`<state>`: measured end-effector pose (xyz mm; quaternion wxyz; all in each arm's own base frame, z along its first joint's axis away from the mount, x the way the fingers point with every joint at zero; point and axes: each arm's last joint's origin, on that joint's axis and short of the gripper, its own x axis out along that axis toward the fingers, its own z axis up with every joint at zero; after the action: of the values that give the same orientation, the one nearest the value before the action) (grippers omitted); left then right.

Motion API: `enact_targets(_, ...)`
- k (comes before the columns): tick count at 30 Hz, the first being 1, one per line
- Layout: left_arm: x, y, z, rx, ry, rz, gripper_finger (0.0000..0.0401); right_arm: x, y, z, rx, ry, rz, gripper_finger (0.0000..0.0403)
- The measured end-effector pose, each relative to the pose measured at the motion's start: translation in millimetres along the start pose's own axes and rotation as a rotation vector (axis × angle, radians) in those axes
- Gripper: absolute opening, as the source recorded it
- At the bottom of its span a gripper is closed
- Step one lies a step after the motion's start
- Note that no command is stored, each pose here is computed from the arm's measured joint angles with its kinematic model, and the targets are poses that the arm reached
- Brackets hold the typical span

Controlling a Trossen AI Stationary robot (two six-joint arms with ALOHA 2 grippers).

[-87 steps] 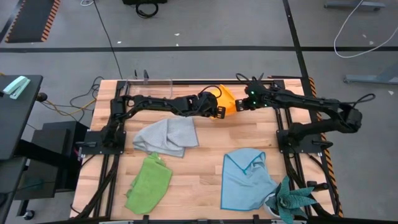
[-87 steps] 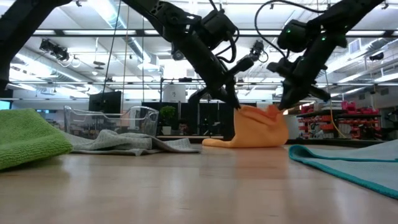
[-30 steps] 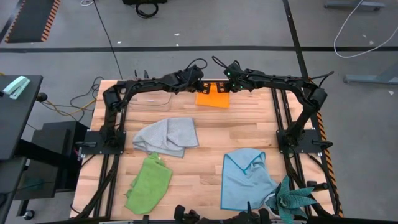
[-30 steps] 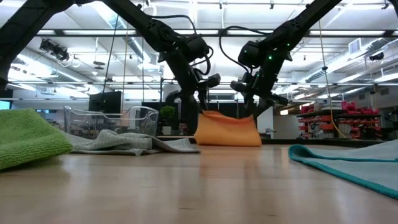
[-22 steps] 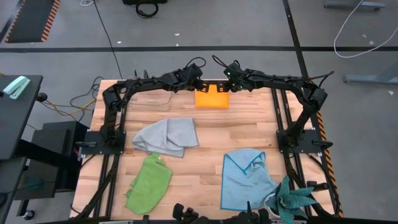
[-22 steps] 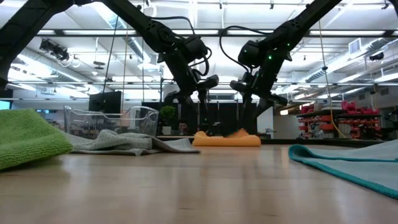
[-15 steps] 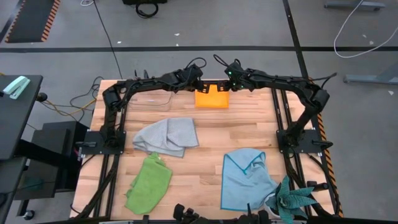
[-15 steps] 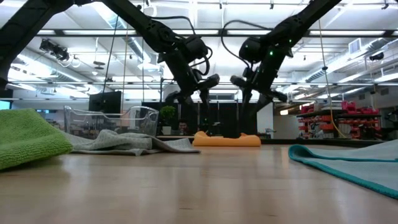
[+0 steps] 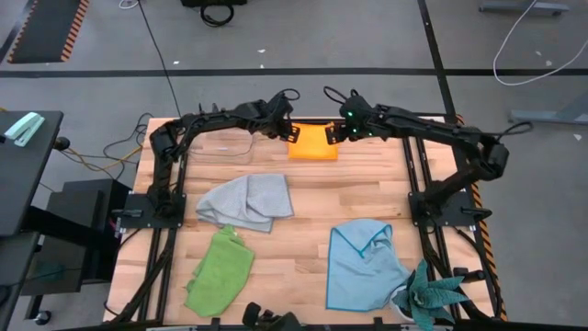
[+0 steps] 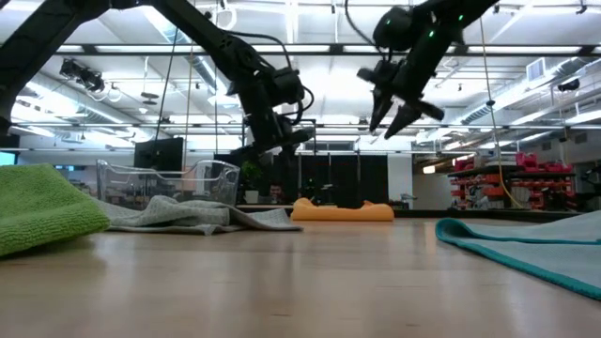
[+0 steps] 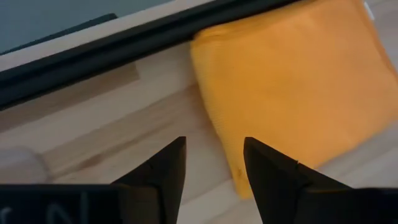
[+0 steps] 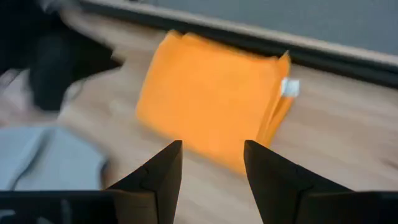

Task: Fold microfiber towels
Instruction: Put the orange microfiber cloth into the transparent bin

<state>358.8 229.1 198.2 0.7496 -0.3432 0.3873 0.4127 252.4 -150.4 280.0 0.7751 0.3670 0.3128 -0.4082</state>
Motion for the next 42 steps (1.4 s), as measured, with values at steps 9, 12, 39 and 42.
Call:
enact_targets(9, 1.5, 0.6, 1.6, -0.105, 0.039, -0.072, 0.02, -79.2, 25.8, -32.5, -0.217, -0.064, 0.238, 0.0177)
enact_targets(12, 1.8, 3.2, 2.4, -0.155, 0.047, -0.066, 0.0209, -100.2, 25.6, -41.9, -0.246, -0.074, 0.287, 0.0177)
enact_targets(39, 59.7, 3.4, -7.6, -0.408, 0.145, -0.145, 0.0234, -144.5, 15.5, -78.7, -0.374, -0.033, 0.304, 0.0174)
enact_targets(42, 59.5, 3.3, -7.2, -0.404, 0.138, -0.141, 0.023, -144.4, 15.3, -78.5, -0.376, -0.035, 0.303, 0.0174)
